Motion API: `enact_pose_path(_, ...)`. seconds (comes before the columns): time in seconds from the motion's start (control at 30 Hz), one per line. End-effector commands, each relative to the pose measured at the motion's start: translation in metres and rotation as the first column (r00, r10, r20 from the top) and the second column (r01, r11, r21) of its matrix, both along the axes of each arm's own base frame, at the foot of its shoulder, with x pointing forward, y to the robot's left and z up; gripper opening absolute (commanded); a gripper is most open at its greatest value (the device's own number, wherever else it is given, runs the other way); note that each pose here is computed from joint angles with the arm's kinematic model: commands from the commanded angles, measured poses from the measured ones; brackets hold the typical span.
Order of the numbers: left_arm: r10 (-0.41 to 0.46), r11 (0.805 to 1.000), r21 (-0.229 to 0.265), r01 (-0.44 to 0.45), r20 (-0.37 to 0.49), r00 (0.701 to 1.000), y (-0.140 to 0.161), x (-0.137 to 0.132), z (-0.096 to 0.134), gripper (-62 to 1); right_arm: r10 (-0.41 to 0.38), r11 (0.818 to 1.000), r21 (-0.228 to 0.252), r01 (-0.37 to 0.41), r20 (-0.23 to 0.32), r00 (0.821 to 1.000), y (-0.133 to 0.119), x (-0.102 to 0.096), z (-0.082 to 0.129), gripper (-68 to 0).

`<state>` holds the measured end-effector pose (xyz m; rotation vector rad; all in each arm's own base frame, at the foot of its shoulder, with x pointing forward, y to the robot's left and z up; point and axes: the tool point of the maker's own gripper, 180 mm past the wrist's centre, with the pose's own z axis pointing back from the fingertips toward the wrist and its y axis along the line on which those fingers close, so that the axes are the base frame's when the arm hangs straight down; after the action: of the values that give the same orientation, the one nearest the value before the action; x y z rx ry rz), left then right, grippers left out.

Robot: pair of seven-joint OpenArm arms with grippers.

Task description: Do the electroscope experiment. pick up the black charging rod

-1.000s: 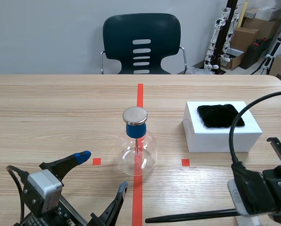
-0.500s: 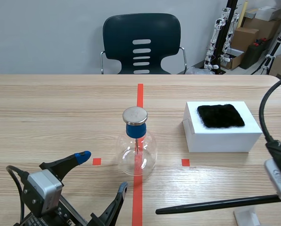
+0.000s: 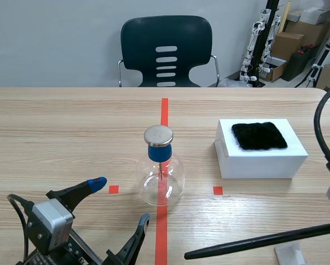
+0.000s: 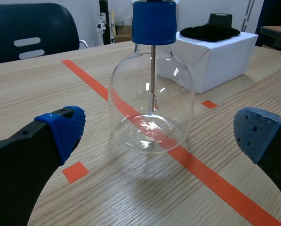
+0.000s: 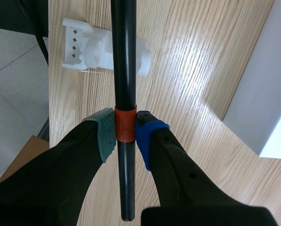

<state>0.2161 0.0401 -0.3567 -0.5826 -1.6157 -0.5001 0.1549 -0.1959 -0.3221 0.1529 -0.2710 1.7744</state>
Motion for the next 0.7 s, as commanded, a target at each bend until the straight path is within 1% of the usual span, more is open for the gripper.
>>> enact_pose_path(0.0, -0.003, 1.000, -0.028, 0.004, 0.026, 1.000, -0.003, 0.001, 0.008, 1.4, 0.009, 1.000, 0.013, -0.009, 0.011, 1.000, 0.003, 0.004, 0.006, -65.8)
enact_pose_path(0.07, -0.003, 1.000, -0.028, 0.004, 0.026, 1.000, -0.003, 0.001, 0.008, 1.4, 0.005, 1.000, 0.021, -0.005, 0.015, 1.000, 0.005, 0.006, 0.007, -65.8)
enact_pose_path(0.13, -0.003, 1.000, -0.028, 0.004, 0.026, 1.000, -0.003, 0.001, 0.008, 1.4, -0.003, 0.999, 0.032, 0.002, 0.034, 0.999, 0.007, 0.012, 0.012, -65.8)
enact_pose_path(0.23, -0.003, 1.000, -0.029, 0.004, 0.026, 1.000, -0.003, 0.001, 0.008, 1.4, -0.011, 0.999, 0.040, 0.007, 0.101, 0.995, 0.011, 0.027, 0.020, -65.8)
enact_pose_path(0.3, -0.003, 1.000, -0.029, 0.004, 0.026, 1.000, -0.003, 0.001, 0.008, 1.4, -0.029, 0.999, 0.043, 0.023, 0.153, 0.988, 0.012, 0.038, 0.025, -65.8)
enact_pose_path(0.37, -0.003, 1.000, -0.029, 0.004, 0.026, 1.000, -0.003, 0.001, 0.008, 1.4, -0.052, 0.998, 0.049, 0.043, 0.202, 0.978, 0.014, 0.051, 0.029, -65.8)
enact_pose_path(0.47, -0.003, 1.000, -0.030, 0.004, 0.027, 1.000, -0.003, 0.001, 0.009, 1.4, -0.093, 0.996, 0.040, 0.085, 0.257, 0.962, 0.016, 0.066, 0.030, -65.8)
enact_pose_path(0.6, -0.003, 1.000, -0.031, 0.004, 0.029, 1.000, -0.003, 0.001, 0.009, 1.4, -0.149, 0.989, 0.028, 0.148, 0.352, 0.924, 0.022, 0.088, 0.029, -65.8)
enact_pose_path(0.67, -0.003, 1.000, -0.031, 0.004, 0.029, 1.000, -0.003, 0.001, 0.009, 1.4, -0.169, 0.985, 0.030, 0.171, 0.387, 0.907, 0.024, 0.094, 0.029, -65.8)
